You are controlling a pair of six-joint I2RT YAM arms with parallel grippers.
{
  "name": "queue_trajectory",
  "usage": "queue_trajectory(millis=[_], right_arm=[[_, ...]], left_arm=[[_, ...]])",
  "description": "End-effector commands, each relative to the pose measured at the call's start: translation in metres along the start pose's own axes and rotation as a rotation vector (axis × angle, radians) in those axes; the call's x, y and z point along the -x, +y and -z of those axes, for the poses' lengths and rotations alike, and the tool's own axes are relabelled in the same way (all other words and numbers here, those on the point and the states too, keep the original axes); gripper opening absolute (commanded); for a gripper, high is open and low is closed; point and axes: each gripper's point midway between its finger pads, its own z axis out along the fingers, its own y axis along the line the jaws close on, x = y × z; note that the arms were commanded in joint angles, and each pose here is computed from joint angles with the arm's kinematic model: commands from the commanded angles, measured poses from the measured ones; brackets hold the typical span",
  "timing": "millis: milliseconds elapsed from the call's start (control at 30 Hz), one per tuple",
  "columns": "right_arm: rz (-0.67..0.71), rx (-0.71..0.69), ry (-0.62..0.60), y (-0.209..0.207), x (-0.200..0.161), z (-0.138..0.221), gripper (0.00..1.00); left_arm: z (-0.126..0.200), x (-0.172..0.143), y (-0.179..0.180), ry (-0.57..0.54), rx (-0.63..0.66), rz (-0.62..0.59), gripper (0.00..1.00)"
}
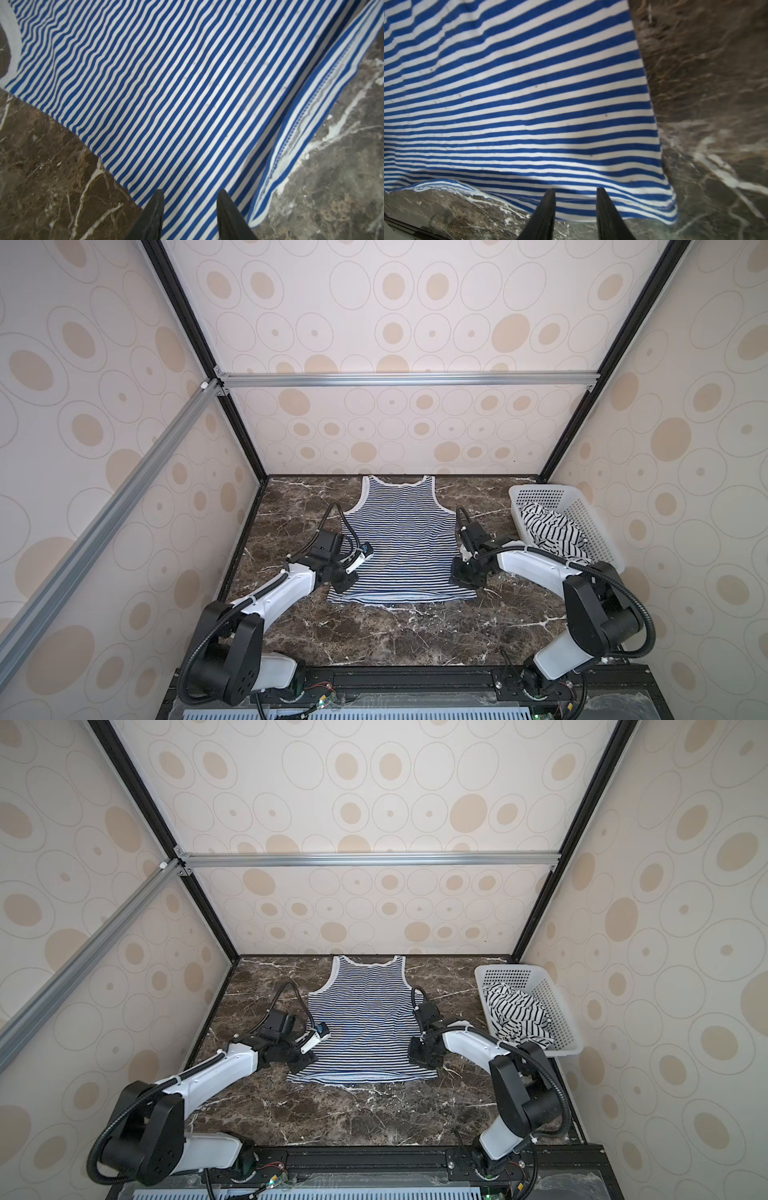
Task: Fold and stack tank tops
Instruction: Smooth out the tank top at the center of the table.
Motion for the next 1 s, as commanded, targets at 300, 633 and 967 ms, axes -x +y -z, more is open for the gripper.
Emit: queue_trajectory(millis=[300, 633, 967], right_arm=[[0.052, 0.002, 0.04, 0.019, -0.016, -0.017, 0.36], [0.067, -0.004, 0.063, 0.021, -0.034, -0.019, 0.36], [0.078, -0.016, 0.087, 0.023, -0.048, -0.017, 0.36]], left_arm=[[-0.016, 0.006, -0.013, 0.03, 0.006, -0.037, 0.43], [-0.01, -0.01, -0.039, 0.048, -0.044, -0.06, 0.43], [0.001, -0.021, -0.063, 0.037, -0.092, -0.077, 0.45]])
